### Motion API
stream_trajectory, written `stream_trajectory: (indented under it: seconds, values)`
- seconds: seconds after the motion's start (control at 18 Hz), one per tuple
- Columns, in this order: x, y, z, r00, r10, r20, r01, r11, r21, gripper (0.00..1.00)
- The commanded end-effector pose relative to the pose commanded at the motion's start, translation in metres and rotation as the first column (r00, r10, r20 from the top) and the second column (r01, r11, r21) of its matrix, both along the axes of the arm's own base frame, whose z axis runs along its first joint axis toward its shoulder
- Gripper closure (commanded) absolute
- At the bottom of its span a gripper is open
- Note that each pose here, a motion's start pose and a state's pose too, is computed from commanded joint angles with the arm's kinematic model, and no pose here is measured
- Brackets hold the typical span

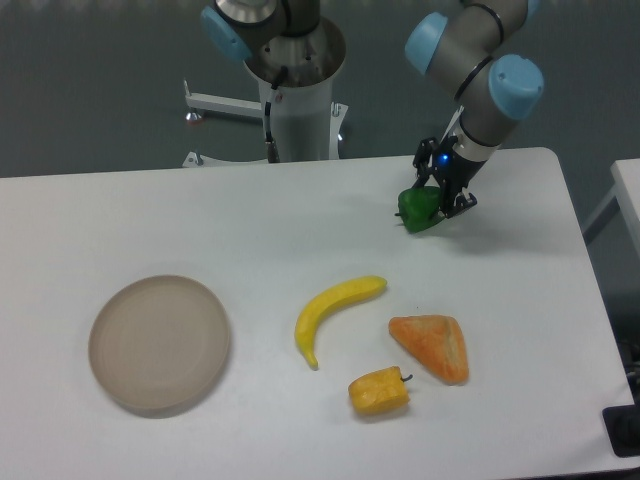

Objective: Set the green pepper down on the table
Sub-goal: 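Open the gripper and raise it off the green pepper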

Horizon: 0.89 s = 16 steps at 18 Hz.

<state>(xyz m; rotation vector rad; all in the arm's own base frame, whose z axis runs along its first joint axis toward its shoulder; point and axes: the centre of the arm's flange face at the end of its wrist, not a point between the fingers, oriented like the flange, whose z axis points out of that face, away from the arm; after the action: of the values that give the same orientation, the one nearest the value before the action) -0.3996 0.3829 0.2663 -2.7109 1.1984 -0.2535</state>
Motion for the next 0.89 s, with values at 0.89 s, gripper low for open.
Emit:
stream_trajectory:
  seconds: [0.89]
  values:
    - [-0.039, 0.016, 0.067, 0.985, 0.052, -0.165, -0.045, 0.998, 0.043, 0.00]
